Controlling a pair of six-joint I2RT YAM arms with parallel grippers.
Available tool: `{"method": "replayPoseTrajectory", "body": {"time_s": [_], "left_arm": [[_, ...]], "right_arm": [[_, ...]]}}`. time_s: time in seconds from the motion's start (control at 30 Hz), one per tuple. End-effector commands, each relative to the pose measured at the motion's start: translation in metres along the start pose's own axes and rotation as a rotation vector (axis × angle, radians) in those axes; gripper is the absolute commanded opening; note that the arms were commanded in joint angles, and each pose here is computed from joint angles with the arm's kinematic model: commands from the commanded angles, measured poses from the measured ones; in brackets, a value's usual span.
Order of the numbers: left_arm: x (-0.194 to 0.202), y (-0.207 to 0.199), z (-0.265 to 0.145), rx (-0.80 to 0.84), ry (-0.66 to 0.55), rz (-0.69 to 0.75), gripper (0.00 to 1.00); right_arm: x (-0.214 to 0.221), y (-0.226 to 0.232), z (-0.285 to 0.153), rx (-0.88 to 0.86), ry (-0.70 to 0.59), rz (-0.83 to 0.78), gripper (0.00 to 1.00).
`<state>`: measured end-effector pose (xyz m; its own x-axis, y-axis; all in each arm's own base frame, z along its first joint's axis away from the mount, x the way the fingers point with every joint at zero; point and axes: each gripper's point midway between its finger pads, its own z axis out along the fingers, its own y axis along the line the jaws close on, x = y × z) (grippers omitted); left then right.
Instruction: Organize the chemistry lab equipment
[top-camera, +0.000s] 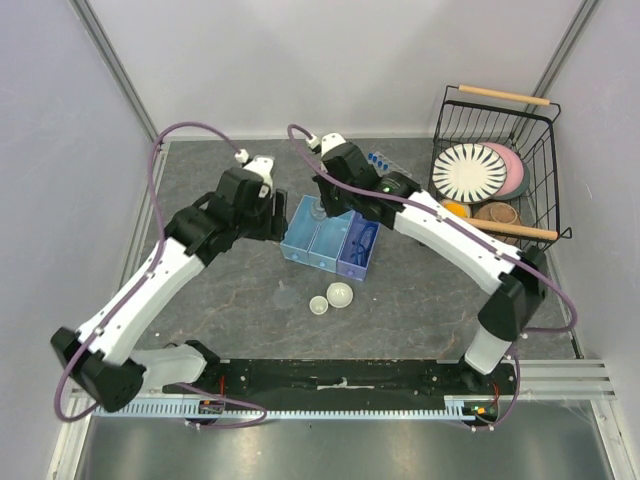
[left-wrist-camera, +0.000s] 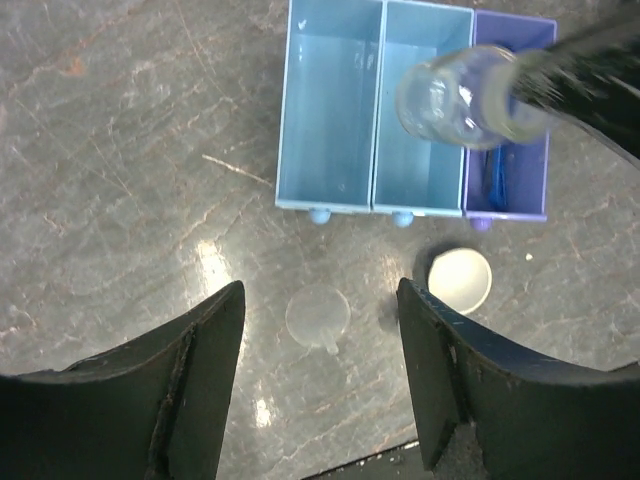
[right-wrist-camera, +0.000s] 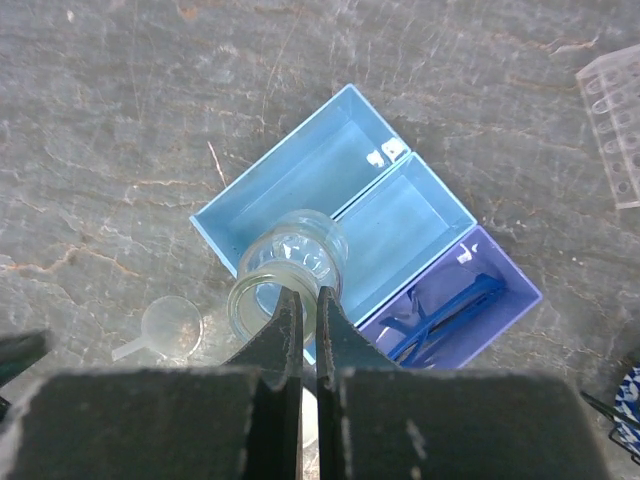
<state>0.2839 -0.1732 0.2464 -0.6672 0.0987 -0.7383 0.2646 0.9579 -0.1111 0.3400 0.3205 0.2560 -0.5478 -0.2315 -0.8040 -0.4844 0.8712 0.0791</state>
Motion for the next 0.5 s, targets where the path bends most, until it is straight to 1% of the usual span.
{"method": "replayPoseTrajectory", "body": {"time_s": [0.0, 0.07, 0.13, 0.17, 0.27, 0.47], "left_arm": [[0.007, -0.002, -0.02, 0.055, -0.068, -0.071, 0.7], [0.016, -0.003, -0.03, 0.088, -0.082, -0.086, 0.71], [0.022, -0.003, -0.039, 0.113, -0.103, -0.101, 0.85], [0.023, -0.002, -0.042, 0.118, -0.112, -0.102, 0.97], [0.028, 0.001, -0.05, 0.124, -0.129, -0.101, 1.0], [0.038, 0.003, -0.06, 0.146, -0.139, -0.093, 1.0]], "right_arm": [[-0.021, 0.012, 0.013, -0.033, -0.036, -0.004, 0.0], [-0.018, 0.016, 0.026, -0.035, -0.014, -0.006, 0.0], [-0.014, 0.021, 0.034, -0.052, 0.009, -0.007, 0.0], [-0.011, 0.023, 0.043, -0.054, 0.022, -0.006, 0.0], [-0.003, 0.027, 0.061, -0.058, 0.062, -0.009, 0.0], [0.006, 0.038, 0.086, -0.09, 0.127, -0.036, 0.0]]}}
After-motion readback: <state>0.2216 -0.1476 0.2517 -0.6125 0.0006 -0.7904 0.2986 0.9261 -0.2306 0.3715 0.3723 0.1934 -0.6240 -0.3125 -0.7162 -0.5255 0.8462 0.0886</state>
